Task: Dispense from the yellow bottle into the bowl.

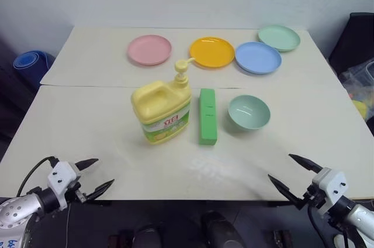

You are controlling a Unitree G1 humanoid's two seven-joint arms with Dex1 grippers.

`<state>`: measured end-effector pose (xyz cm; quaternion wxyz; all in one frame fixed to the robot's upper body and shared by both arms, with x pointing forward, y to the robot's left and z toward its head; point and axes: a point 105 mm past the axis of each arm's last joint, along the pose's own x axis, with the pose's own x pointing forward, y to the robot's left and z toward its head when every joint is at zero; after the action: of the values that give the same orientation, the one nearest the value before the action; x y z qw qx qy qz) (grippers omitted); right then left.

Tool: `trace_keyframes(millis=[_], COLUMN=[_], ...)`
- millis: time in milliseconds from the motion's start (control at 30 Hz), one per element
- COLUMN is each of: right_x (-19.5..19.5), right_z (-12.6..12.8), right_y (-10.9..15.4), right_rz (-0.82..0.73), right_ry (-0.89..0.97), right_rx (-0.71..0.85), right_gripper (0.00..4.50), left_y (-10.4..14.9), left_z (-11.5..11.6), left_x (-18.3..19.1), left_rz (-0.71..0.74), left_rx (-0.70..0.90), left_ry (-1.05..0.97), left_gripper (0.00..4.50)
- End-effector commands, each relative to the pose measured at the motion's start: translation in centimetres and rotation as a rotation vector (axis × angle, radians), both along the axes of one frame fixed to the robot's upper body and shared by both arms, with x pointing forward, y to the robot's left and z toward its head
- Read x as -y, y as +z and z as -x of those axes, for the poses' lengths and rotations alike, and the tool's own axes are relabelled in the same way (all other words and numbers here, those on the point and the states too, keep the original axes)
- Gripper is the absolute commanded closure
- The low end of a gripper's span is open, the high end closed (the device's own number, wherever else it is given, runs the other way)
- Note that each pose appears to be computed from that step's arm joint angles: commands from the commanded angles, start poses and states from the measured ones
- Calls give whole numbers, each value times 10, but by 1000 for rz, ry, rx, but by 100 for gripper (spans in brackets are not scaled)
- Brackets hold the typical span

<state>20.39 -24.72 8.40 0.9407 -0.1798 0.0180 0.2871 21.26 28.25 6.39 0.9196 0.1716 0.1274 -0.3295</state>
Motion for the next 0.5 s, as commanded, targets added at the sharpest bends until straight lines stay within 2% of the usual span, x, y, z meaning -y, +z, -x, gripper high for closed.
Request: trace_keyframes(millis=[33,100,167,233,367,500], right_x=[1,-16,-36,-50,-104,-134], right_z=[-3,-12,-23,-39,-64,-86], right_y=[6,12,11,9,35,23], right_rz=[-22,-81,-110,-78,-191,-173], right_ry=[-21,9,9,-57,26,-30], right_rx=[33,-10,-127,-233,-259,-409], right_gripper=[0,0,0,0,0,0], left_y=[4,21,31,39,52,63], left_z=[2,10,16,14,13,3], left_x=[4,23,32,38,58,70], left_rz=[22,162,159,153,143,151], left_rx=[2,10,20,15,-23,-8], left_ry=[-22,-164,-287,-327,-446,-462], left_gripper=[2,2,2,2,2,2])
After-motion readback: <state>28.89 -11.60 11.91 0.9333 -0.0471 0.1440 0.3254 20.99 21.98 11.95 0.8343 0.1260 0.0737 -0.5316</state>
